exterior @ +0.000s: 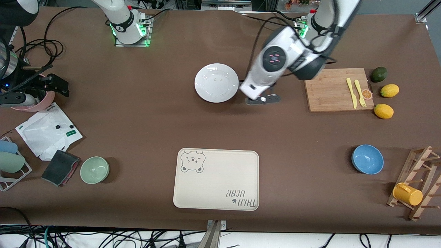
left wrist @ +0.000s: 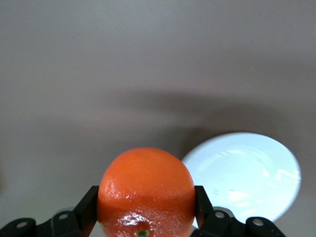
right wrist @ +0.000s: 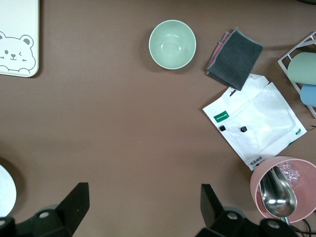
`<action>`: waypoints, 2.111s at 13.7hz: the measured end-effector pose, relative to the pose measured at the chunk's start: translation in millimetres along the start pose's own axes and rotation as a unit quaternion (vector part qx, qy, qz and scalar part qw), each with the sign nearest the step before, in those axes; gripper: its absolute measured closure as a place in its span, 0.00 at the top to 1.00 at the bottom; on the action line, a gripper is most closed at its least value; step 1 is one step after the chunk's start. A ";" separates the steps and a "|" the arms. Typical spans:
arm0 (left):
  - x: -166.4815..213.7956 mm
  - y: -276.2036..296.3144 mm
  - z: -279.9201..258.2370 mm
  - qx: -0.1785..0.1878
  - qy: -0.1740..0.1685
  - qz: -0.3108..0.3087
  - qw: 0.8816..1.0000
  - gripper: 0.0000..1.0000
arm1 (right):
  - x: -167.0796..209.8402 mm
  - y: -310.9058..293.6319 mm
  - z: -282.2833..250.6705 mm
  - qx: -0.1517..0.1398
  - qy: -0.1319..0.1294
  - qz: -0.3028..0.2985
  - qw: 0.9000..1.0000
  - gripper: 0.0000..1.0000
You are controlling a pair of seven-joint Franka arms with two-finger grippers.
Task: Place orange and plate with both arms
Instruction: 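Carry the orange with the left gripper and lower it onto the white plate, then open the left gripper and withdraw it while the right gripper approaches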
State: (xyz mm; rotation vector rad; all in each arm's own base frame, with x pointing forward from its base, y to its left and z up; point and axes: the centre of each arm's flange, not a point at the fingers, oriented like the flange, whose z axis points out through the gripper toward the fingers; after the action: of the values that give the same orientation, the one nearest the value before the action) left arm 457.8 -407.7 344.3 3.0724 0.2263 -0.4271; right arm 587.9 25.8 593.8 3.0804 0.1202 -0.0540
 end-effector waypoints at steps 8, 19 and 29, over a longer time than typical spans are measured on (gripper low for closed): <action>-87.8 100.3 90.6 -0.022 -0.003 -0.003 1.000 0.81 | 0.0 0.5 0.0 0.000 0.000 0.000 1.000 1.00; -72.6 115.9 159.8 -0.015 0.041 -0.022 0.999 1.00 | -0.1 0.3 0.1 0.000 0.000 0.000 1.000 1.00; 50.5 21.7 -12.4 0.049 0.041 0.017 0.998 1.00 | 7.1 -29.6 16.7 0.015 -0.017 -0.058 0.998 1.00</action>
State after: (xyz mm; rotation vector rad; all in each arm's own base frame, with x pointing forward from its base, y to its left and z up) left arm 512.4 -421.5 342.6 3.1874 0.1588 -0.3217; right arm 592.1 54.8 575.2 3.0981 0.2984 -0.1158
